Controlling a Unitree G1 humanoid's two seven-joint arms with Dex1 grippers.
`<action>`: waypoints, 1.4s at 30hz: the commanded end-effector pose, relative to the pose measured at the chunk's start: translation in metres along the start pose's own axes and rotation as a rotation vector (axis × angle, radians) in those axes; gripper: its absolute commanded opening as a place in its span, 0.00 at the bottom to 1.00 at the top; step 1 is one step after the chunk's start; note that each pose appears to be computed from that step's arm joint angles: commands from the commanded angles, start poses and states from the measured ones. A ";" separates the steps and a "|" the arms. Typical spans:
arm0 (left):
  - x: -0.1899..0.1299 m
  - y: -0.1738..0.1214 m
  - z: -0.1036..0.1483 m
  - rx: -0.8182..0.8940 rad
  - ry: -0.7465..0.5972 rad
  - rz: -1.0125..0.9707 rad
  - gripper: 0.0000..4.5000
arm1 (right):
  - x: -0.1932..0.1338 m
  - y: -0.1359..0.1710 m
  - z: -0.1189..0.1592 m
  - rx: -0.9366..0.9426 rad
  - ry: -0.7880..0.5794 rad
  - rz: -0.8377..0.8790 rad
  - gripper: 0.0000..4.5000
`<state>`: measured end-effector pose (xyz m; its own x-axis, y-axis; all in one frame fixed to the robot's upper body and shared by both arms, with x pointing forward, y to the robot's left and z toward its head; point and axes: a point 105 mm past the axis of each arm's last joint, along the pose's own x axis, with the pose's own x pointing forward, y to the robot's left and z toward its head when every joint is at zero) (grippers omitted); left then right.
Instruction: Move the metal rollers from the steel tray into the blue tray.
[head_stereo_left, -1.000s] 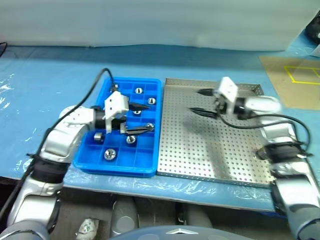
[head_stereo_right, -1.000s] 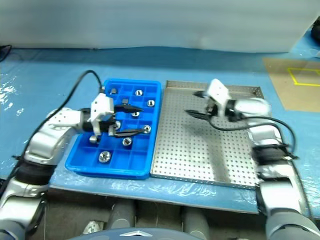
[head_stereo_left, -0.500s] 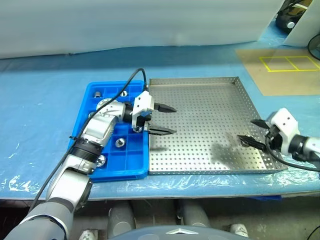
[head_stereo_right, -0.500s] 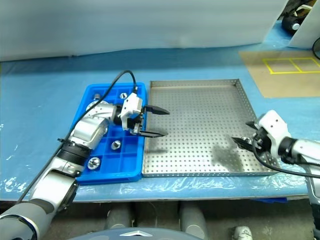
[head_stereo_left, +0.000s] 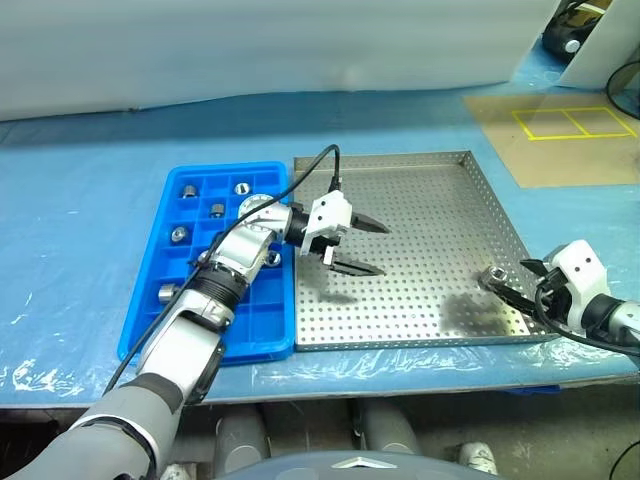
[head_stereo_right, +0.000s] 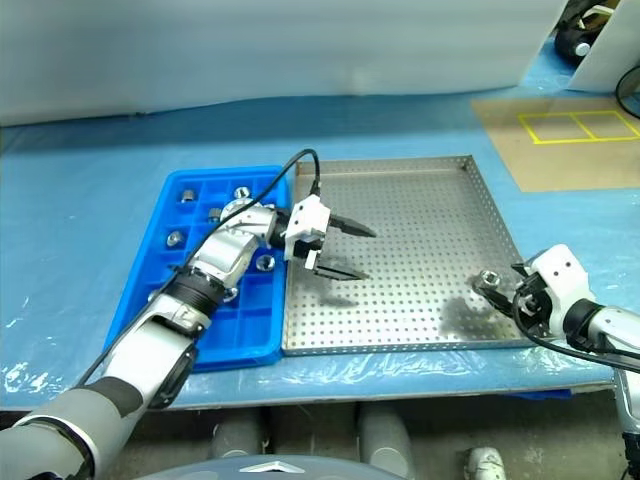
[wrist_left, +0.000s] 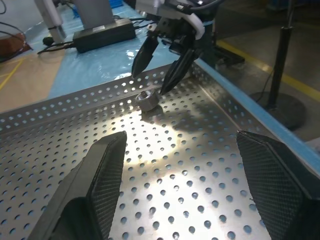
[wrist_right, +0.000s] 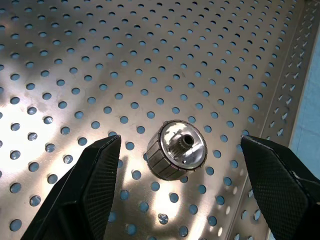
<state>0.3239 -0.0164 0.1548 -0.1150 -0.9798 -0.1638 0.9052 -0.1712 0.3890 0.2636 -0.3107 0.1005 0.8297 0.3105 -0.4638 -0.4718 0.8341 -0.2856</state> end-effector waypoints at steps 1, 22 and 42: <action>-0.004 0.006 0.005 0.049 0.001 0.032 0.82 | 0.005 0.006 -0.010 0.013 0.007 0.005 0.87; -0.015 0.001 0.004 0.028 -0.001 0.069 0.82 | 0.030 0.009 -0.034 0.026 0.047 0.010 0.53; -0.068 0.000 0.031 -0.041 -0.026 0.119 0.82 | 0.061 0.057 0.075 -0.228 -0.203 0.272 0.36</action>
<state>0.3237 0.0379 0.1755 -0.0106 -0.9904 -0.1377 0.9349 -0.0587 0.3500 0.3081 -0.2328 0.0968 0.7357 0.5261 -0.4267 -0.6669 0.6726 -0.3206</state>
